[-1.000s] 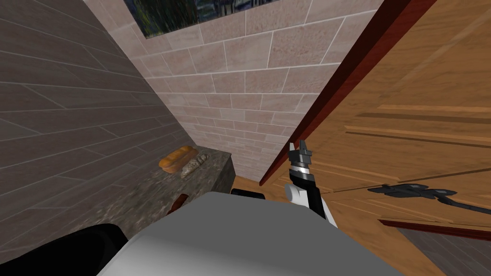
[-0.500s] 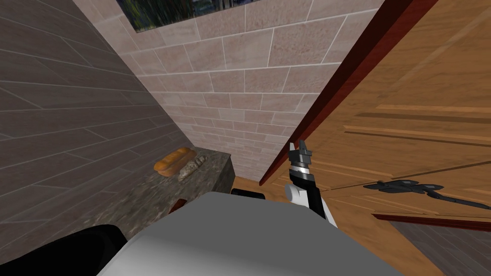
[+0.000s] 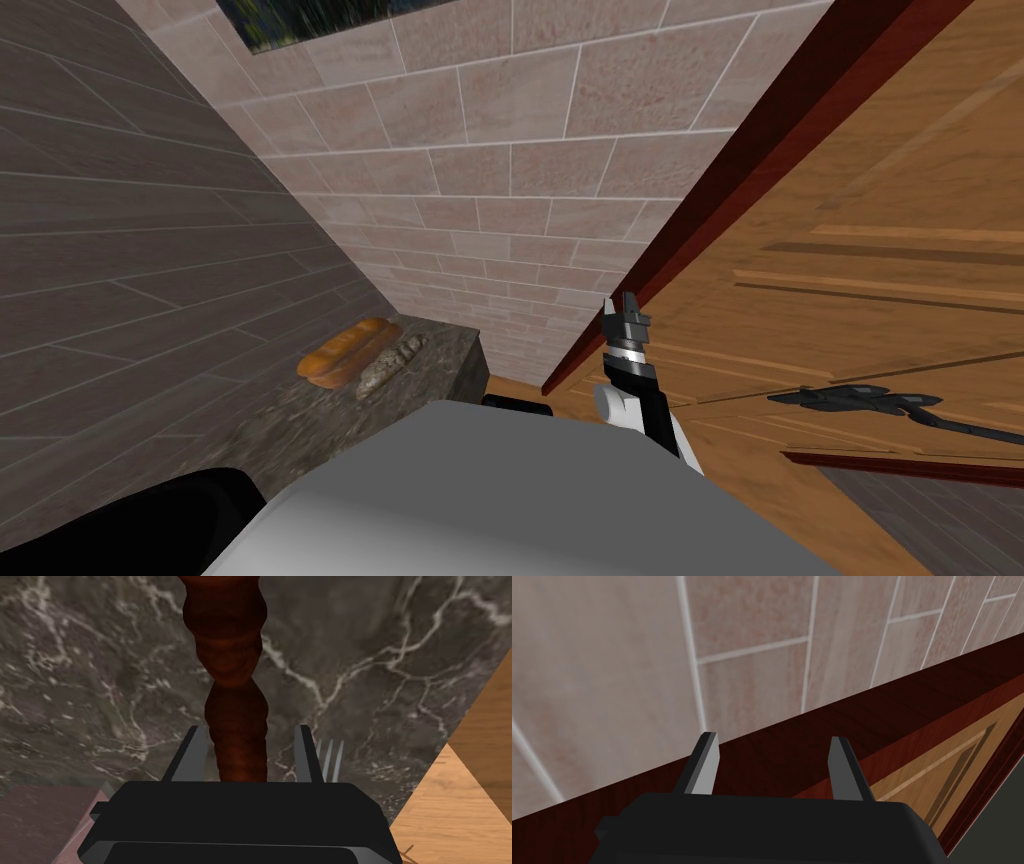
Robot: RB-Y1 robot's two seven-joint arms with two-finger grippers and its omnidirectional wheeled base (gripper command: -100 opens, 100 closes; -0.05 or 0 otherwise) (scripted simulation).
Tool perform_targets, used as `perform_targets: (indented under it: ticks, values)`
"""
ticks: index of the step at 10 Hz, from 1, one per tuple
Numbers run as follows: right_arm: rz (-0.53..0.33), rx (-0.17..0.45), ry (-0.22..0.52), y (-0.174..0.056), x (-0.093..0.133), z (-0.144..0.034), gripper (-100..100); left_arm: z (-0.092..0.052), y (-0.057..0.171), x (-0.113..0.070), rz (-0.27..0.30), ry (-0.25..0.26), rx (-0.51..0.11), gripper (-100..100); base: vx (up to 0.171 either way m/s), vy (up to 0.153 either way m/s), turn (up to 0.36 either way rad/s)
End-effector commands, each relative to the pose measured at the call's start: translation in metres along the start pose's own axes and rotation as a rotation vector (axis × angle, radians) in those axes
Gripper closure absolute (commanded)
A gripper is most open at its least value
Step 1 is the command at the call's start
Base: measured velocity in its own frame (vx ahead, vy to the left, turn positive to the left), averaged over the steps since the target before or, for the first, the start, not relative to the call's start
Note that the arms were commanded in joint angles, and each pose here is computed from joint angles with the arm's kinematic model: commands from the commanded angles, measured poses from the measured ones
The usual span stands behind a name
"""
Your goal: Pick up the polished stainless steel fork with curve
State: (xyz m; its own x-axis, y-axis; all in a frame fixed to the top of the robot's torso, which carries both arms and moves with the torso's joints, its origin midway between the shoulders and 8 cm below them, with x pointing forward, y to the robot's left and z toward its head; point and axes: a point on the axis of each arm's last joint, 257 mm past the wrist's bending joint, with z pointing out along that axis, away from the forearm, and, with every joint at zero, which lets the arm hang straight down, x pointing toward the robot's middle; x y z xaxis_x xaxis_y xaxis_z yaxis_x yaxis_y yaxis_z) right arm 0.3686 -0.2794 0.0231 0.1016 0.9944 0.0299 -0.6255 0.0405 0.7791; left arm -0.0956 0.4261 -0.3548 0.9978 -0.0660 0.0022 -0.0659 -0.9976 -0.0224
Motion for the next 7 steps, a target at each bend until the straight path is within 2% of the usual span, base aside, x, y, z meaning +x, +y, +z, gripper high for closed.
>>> perform_targets:
  ticks: [1, 4, 5, 6, 7]
  values:
    - [0.0, 0.0, 0.0, 0.0, 0.0, 0.0, 0, 0.0, 0.0, 0.0, 0.0, 0.0, 0.0, 100, 0.0, 0.0, 0.0]
    - [0.0, 0.0, 0.0, 0.0, 0.0, 0.0, 0, 0.0, 0.0, 0.0, 0.001, 0.0, 0.001, 100, 0.0, 0.0, 0.0]
    - [0.0, 0.0, 0.0, 0.0, 0.0, 0.0, 0, 0.0, 0.0, 0.0, 0.001, 0.0, 0.001, 0, 0.0, 0.0, 0.0]
    - [0.0, 0.0, 0.0, 0.0, 0.0, 0.0, 0, -0.007, 0.002, 0.012, 0.012, 0.027, 0.005, 100, -0.082, -0.018, 0.07]
    - [0.0, 0.0, 0.0, 0.0, 0.0, 0.0, 0, -0.01, 0.003, 0.016, 0.017, 0.036, 0.006, 100, -0.14, -0.048, 0.051]
